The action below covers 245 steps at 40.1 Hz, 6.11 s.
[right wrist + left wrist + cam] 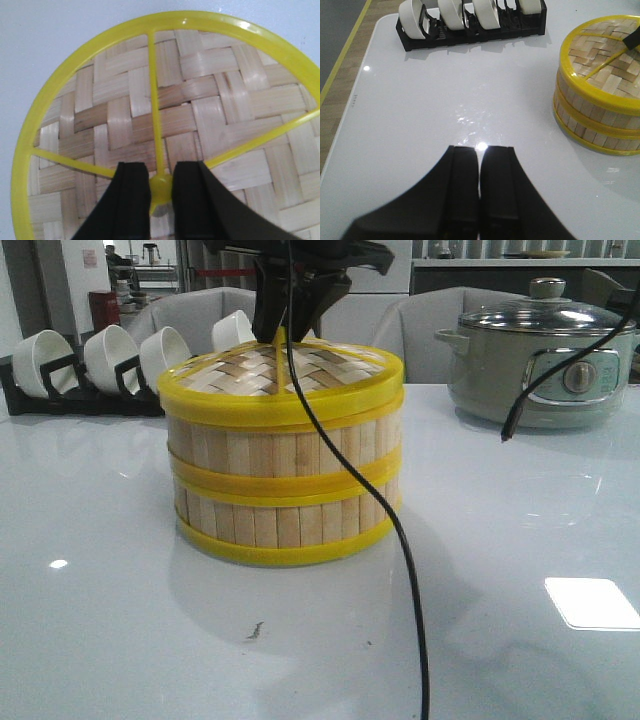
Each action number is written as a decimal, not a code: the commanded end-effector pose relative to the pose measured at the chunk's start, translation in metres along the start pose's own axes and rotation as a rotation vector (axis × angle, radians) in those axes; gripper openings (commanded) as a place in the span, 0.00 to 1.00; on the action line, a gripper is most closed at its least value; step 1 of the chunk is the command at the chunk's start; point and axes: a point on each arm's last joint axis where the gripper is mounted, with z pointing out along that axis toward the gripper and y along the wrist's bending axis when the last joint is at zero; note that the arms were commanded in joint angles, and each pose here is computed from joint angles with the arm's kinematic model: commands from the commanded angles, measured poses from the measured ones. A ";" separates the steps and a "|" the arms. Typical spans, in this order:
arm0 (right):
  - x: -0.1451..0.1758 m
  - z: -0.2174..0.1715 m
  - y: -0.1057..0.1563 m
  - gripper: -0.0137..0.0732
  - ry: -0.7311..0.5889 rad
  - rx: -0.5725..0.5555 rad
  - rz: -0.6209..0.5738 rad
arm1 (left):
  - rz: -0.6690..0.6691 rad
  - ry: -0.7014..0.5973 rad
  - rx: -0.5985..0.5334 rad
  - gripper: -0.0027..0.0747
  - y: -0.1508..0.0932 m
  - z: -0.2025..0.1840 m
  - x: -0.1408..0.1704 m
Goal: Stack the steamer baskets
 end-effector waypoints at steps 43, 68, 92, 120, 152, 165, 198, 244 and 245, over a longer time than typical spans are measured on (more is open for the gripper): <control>-0.029 -0.089 0.002 0.60 -0.306 0.002 -0.020 | -0.004 -0.099 0.009 0.15 0.000 -0.006 -0.012; 0.022 -0.202 -0.063 0.60 -0.430 0.154 0.111 | -0.004 -0.099 0.009 0.15 0.000 -0.006 -0.012; 0.226 -0.252 -0.091 0.60 -0.778 0.421 0.267 | -0.004 -0.099 0.009 0.15 0.000 -0.006 -0.012; 0.332 -0.203 -0.078 0.22 -0.890 0.453 0.254 | -0.004 -0.099 0.009 0.15 0.000 -0.006 -0.012; 0.333 -0.200 -0.078 0.22 -0.857 0.446 0.259 | -0.004 -0.099 0.009 0.15 0.000 -0.006 -0.012; 0.333 -0.200 -0.078 0.22 -0.857 0.446 0.259 | -0.004 -0.107 0.011 0.15 0.000 -0.006 -0.013; 0.333 -0.200 -0.078 0.22 -0.857 0.446 0.259 | -0.320 -0.654 0.039 0.15 -0.005 0.042 0.102; 0.333 -0.200 -0.078 0.22 -0.856 0.446 0.260 | -0.354 -0.680 -0.067 0.15 -0.006 0.052 0.177; 0.333 -0.200 -0.078 0.22 -0.856 0.446 0.260 | -0.354 -0.680 -0.067 0.15 -0.006 0.052 0.177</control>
